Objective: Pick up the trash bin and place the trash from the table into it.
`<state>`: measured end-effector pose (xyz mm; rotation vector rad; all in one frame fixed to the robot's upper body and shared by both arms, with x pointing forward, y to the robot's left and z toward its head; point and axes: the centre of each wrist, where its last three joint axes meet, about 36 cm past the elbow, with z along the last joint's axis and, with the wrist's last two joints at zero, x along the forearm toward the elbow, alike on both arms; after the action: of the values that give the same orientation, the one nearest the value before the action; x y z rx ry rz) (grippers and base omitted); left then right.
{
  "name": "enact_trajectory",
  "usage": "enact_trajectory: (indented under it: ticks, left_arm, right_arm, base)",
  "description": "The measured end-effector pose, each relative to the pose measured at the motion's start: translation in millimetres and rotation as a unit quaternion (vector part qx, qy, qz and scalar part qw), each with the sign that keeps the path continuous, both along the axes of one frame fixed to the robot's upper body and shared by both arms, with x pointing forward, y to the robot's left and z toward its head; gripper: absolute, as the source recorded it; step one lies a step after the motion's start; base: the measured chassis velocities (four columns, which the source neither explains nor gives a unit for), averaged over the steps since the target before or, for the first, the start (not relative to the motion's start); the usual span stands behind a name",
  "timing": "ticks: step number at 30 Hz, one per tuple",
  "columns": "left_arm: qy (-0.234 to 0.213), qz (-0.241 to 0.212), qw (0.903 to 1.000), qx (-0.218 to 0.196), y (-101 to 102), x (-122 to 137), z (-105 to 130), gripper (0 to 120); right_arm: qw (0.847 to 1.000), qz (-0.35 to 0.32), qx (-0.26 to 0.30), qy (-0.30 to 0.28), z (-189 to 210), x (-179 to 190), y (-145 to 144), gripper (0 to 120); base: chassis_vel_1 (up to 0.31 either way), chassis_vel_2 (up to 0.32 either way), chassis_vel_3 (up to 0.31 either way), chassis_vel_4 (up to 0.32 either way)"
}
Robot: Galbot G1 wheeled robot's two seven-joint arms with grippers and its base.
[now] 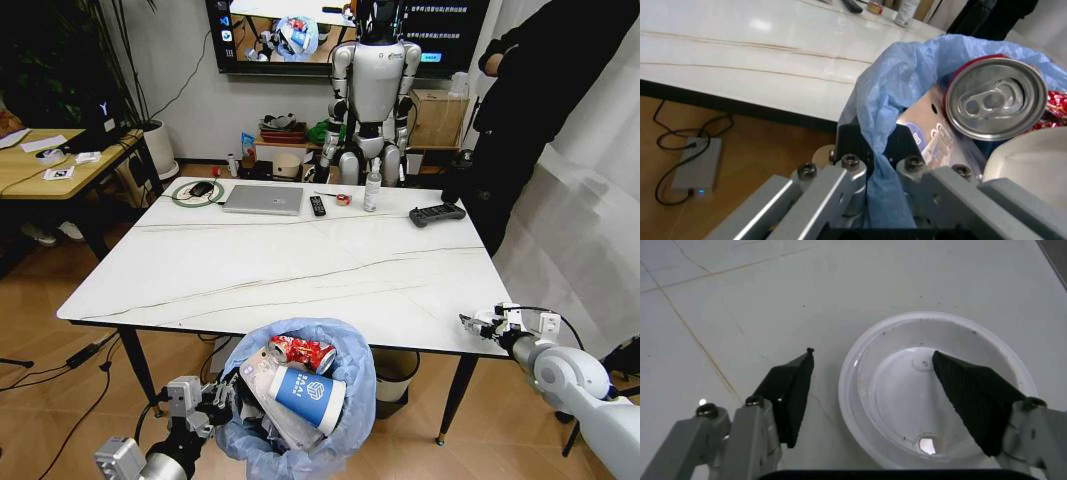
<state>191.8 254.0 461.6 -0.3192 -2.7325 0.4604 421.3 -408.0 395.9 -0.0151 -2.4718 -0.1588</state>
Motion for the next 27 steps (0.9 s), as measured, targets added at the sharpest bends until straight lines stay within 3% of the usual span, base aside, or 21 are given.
enact_trajectory:
  ticks: [5,11,15,19,27]
  left_arm:
    - [-0.001,0.000,1.0000,0.000,0.0,-0.2,0.8,0]
    - [-0.002,0.000,1.0000,0.001,0.5,-0.1,0.9,0]
    - [-0.003,0.000,1.0000,0.002,1.2,0.3,1.2,0]
    - [-0.003,0.000,1.0000,0.002,1.5,0.4,1.3,0]
    - [-0.003,0.003,1.0000,0.004,3.4,0.7,1.8,0]
  right_arm:
    - [1.000,0.003,-0.002,-0.001,1.9,0.2,0.8,44]
    - [1.000,0.005,-0.004,-0.002,3.4,-0.4,0.7,29]
    - [1.000,0.010,-0.007,-0.001,4.7,-2.2,1.7,9]
    - [1.000,0.013,-0.008,-0.002,6.3,-2.9,3.0,1]
    - [0.998,0.047,0.014,-0.047,24.4,-4.8,3.4,0]
  base:
    - [0.000,0.000,0.000,0.000]
    - [0.000,0.000,0.000,0.000]
    - [0.000,0.000,0.000,0.000]
    - [0.000,0.000,0.000,0.000]
    - [0.000,0.000,0.000,0.000]
